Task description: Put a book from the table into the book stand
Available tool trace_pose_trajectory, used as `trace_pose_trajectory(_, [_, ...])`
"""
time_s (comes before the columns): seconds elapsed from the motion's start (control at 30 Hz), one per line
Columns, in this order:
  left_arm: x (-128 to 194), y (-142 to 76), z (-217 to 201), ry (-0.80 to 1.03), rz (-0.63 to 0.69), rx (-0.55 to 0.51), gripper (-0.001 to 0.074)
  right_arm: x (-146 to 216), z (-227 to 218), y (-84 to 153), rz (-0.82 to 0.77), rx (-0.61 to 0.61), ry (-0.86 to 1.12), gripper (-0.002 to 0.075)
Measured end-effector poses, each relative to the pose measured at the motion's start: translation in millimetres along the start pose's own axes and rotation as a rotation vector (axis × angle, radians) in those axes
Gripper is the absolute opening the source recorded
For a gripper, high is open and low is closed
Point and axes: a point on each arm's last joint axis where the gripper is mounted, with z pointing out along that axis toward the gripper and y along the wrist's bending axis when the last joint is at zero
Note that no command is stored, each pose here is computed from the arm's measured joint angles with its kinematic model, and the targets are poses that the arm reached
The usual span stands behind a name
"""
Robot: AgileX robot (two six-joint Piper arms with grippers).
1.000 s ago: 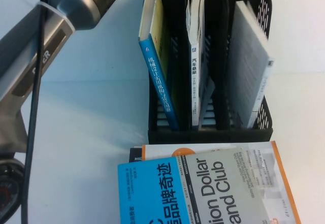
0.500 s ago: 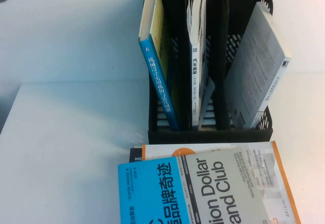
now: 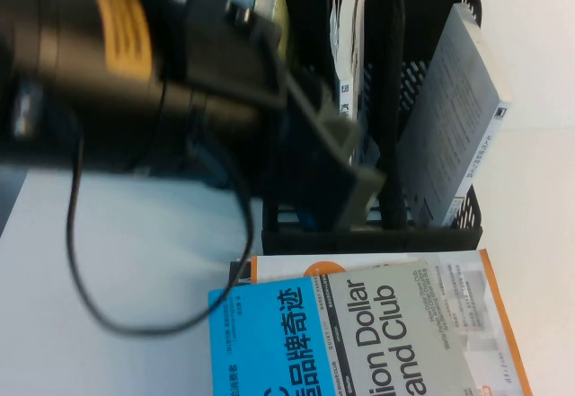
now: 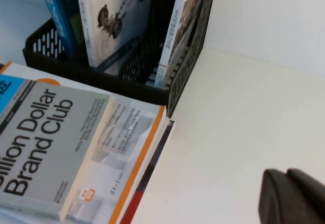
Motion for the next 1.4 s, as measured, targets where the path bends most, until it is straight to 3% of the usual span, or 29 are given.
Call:
trace_pose_trajectory(0.17, [51, 7, 5, 0.009, -0.003, 0.0, -0.0001, 3, 2, 0, -0.003, 0.002, 0.013, -0.0002])
trace_pose_trajectory(0.3, [72, 10, 2, 0.031, -0.013, 0.007, -0.0001, 4, 4, 0, 0.0, 0.003, 0.02, -0.0002])
trace_pose_trajectory(0.73, [92, 14, 15, 0.171, -0.001, -0.023, -0.0001, 5, 3, 0, 0.003, 0.003, 0.018, -0.0002])
trace_pose_trajectory(0.83, [96, 27, 10, 0.156, -0.001, -0.09, -0.0001, 5, 3, 0, 0.003, 0.003, 0.016, -0.0002])
trace_pose_trajectory(0.97, [111, 59, -6, 0.017, -0.116, -0.212, -0.0002, 5, 3, 0, 0.003, 0.003, 0.016, -0.0002])
trace_pose_trajectory(1.17, [181, 100, -18, -0.292, -0.316, -0.425, -0.0002, 5, 3, 0, 0.003, 0.003, 0.015, -0.0002])
trace_pose_trajectory(1.4, [282, 102, -18, -0.499, -0.495, -0.543, -0.0002, 5, 3, 0, 0.003, 0.003, 0.015, -0.0002])
